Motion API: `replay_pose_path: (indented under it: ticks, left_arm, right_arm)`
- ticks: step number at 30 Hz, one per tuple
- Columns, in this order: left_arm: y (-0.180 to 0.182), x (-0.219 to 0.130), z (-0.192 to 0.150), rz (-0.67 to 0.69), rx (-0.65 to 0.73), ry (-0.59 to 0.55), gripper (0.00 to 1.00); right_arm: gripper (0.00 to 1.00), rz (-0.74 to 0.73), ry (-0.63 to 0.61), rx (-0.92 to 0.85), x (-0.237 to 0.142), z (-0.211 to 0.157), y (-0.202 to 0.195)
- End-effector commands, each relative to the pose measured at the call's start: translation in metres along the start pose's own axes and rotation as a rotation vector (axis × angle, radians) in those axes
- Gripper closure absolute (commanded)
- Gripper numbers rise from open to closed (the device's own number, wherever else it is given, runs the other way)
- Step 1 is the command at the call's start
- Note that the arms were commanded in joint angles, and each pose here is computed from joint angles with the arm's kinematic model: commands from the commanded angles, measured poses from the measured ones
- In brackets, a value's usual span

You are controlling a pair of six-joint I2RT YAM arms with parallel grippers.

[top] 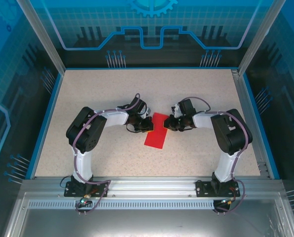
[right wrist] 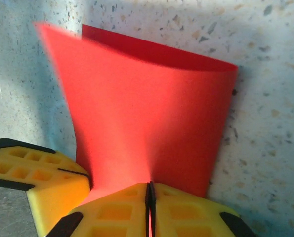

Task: Fold a paper plane with a square sheet of paper (pick it up from the middle)
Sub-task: Fold the square sheet of paper in half at the center of the table.

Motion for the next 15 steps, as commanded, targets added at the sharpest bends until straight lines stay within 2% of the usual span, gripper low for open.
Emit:
replay_pose_path:
  ticks: [1,10,15]
  left_arm:
    - [0.032,0.016,-0.013,0.150,-0.038,0.054,1.00]
    - [0.033,0.016,-0.012,0.150,-0.039,0.050,1.00]
    - [0.033,0.017,-0.012,0.151,-0.038,0.053,1.00]
  right_arm:
    - [0.88,-0.048,0.019,0.021,0.003,-0.004,-0.012]
    - [0.87,0.036,-0.057,-0.002,-0.021,0.023,0.003]
    - [0.87,0.052,-0.034,0.021,-0.012,0.026,-0.005]
Point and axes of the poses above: each hand's point on the last joint's axis, 136 mm out from that joint toward the fingers, its own x axis out along the fingers, its own y axis along the line the jaws close on, z = x × y, the point moved 8 cm from there along -x, back along the fingers, and after that the axes turned 14 degrees about -x, right-handed, at the moved point
